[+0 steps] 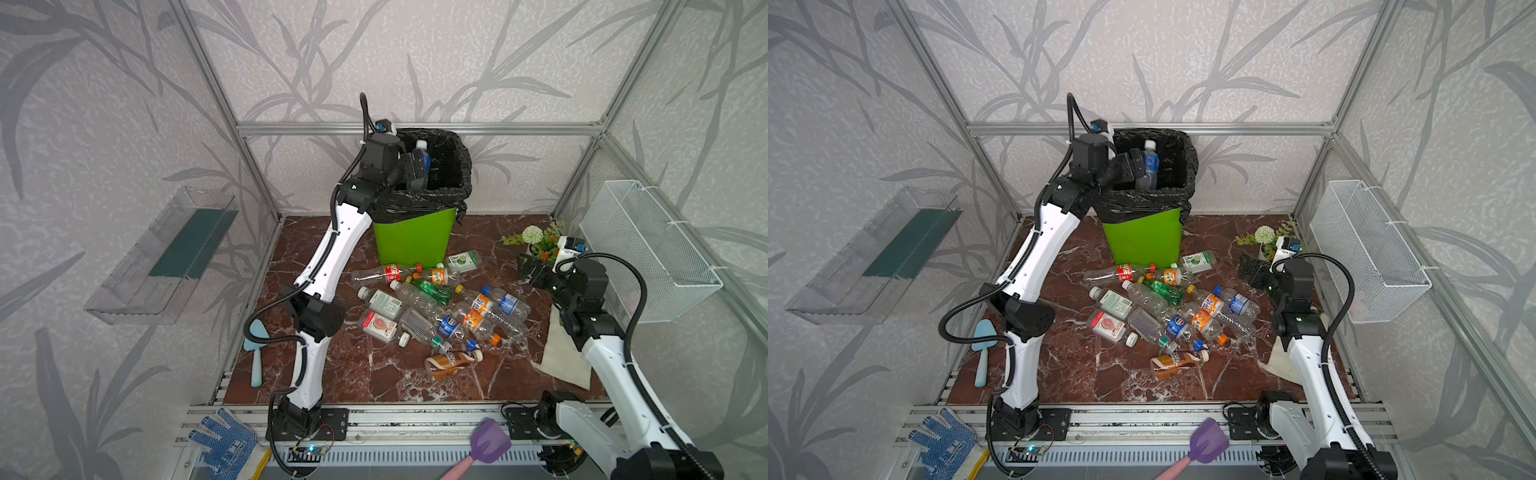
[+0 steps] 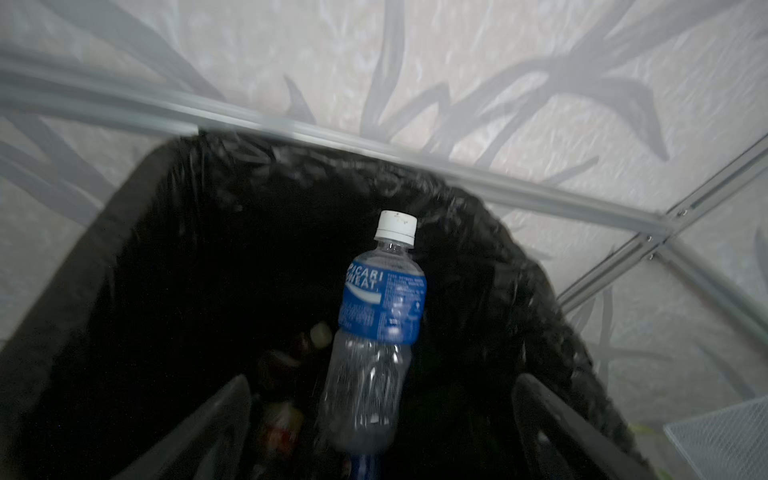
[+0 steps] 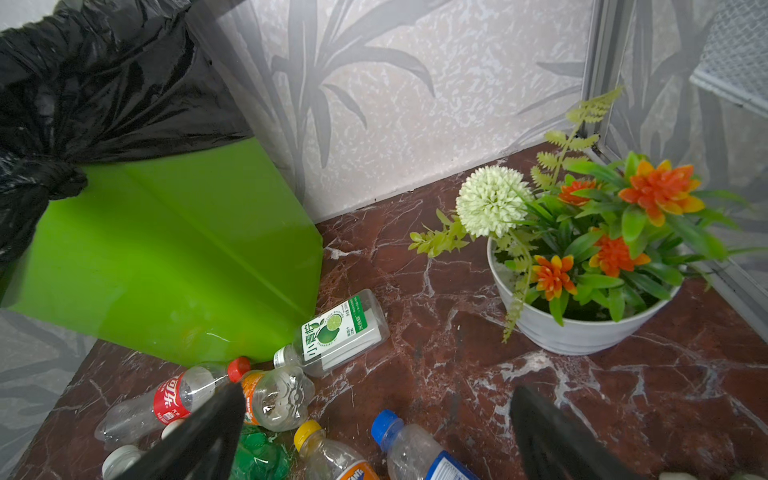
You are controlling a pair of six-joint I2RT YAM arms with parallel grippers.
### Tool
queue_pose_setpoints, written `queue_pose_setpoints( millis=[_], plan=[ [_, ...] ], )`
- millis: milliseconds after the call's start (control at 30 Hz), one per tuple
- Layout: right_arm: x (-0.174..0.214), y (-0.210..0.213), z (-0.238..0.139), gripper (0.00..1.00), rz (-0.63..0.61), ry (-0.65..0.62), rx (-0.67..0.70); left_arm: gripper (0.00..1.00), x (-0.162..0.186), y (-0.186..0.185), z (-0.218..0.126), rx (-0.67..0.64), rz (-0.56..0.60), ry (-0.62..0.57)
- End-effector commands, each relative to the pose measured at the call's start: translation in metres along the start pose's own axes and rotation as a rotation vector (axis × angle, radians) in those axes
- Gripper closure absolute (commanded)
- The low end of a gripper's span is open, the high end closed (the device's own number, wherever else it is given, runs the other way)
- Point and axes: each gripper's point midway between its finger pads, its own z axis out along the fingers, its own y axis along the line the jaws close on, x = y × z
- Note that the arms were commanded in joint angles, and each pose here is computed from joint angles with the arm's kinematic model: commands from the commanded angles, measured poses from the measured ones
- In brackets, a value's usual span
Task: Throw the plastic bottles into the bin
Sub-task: 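Lift the blue-labelled bottle over the bin and open the left gripper, then reach the right gripper to the brown striped coffee bottle while the left gripper withdraws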
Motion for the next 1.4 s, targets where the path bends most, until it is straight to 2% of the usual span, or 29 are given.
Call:
queue_pose_setpoints(
  millis=[0, 233, 467, 633, 800, 933, 1167, 1367],
  plan=[
    [-0.007, 0.005, -0.01, 0.01, -0.008, -0.005, -0.005, 0.01, -0.108, -0.019, -0.122, 0.099, 0.045, -0.353],
    [0.017, -0.012, -0.01, 0.01, 0.004, 0.063, 0.063, 0.01, -0.102, -0.008, -0.162, 0.09, 0.102, -0.393],
    [0.045, -0.029, -0.012, 0.0, -0.025, 0.167, 0.137, 0.01, -0.088, 0.002, -0.174, 0.063, 0.164, -0.4],
    [0.07, -0.028, -0.012, 0.05, -0.038, 0.29, 0.129, 0.01, -0.055, 0.023, -0.172, -0.003, 0.21, -0.334],
    [0.086, -0.01, -0.012, 0.06, -0.146, 0.359, 0.12, 0.01, -0.002, 0.057, -0.167, -0.103, 0.224, -0.236],
    [0.105, 0.032, -0.011, 0.05, -0.323, 0.379, -0.03, 0.01, 0.042, 0.087, -0.167, -0.183, 0.207, -0.141],
    [0.155, 0.093, -0.013, 0.05, -0.798, 0.531, -0.283, 0.01, 0.106, 0.15, -0.179, -0.348, 0.087, -0.044],
    [0.208, 0.123, -0.026, 0.12, -1.068, 0.652, -0.472, 0.01, 0.152, 0.192, -0.183, -0.425, -0.01, 0.045]
  ],
)
